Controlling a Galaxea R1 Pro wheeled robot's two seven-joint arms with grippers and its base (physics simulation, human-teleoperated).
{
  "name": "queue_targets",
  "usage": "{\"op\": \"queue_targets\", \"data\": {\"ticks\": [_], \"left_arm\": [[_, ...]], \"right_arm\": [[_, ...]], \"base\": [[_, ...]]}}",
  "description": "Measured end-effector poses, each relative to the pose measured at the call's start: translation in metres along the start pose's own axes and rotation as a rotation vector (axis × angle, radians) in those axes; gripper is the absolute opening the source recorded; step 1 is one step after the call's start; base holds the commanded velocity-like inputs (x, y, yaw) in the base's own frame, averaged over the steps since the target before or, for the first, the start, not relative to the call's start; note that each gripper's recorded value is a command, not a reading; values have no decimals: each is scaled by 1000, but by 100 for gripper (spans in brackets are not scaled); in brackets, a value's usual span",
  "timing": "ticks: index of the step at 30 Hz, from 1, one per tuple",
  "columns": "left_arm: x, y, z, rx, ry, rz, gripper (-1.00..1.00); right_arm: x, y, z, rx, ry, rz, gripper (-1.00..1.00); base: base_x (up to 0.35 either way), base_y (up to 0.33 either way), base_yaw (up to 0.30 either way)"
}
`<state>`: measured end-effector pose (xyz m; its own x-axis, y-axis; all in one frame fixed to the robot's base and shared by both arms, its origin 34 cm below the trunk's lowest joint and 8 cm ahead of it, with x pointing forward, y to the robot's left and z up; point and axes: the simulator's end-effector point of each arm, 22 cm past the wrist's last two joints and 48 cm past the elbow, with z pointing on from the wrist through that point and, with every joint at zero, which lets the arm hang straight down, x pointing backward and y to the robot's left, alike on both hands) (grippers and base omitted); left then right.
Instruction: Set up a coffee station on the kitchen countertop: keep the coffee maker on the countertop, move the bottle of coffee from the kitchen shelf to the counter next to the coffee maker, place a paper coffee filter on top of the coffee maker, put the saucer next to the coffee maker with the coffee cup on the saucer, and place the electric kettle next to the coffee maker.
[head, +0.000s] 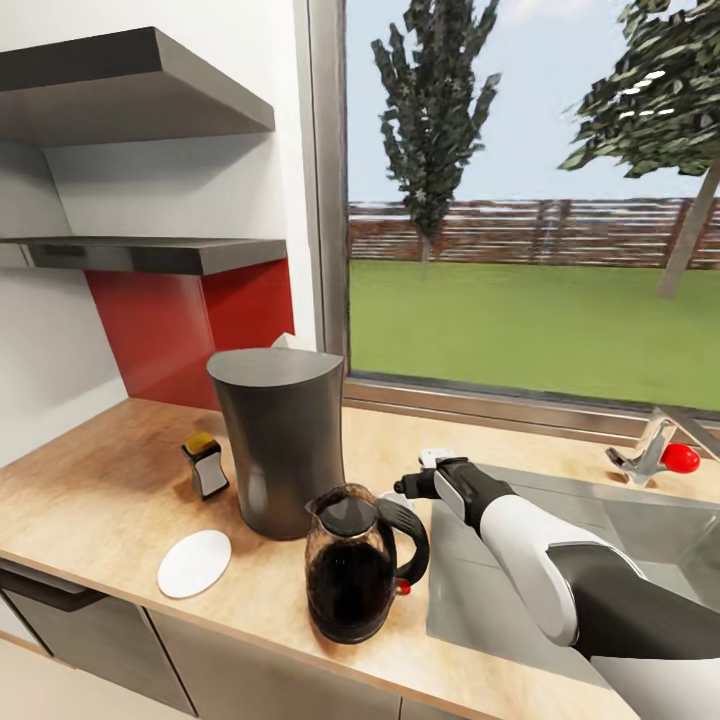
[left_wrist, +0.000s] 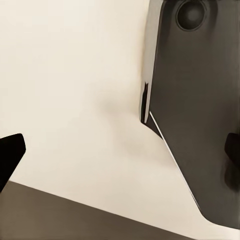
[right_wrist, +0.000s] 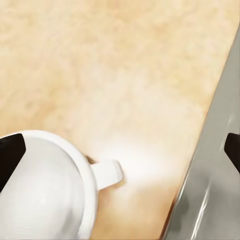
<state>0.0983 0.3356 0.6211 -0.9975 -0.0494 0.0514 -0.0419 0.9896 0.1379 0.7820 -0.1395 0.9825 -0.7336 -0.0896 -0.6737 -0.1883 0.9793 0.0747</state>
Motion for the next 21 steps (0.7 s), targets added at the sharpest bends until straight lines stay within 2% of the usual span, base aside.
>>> {"op": "queue_targets", "data": {"ticks": [17, 21], "left_arm": [[0, 0, 0, 0, 0, 0, 100], [0, 0, 0, 0, -2, 0, 100]], "right_arm": [[2, 0, 0, 0, 4, -1, 100], [14, 1, 3, -2, 31, 1, 100]], "base": [[2, 1, 0], [0, 0, 0]]}}
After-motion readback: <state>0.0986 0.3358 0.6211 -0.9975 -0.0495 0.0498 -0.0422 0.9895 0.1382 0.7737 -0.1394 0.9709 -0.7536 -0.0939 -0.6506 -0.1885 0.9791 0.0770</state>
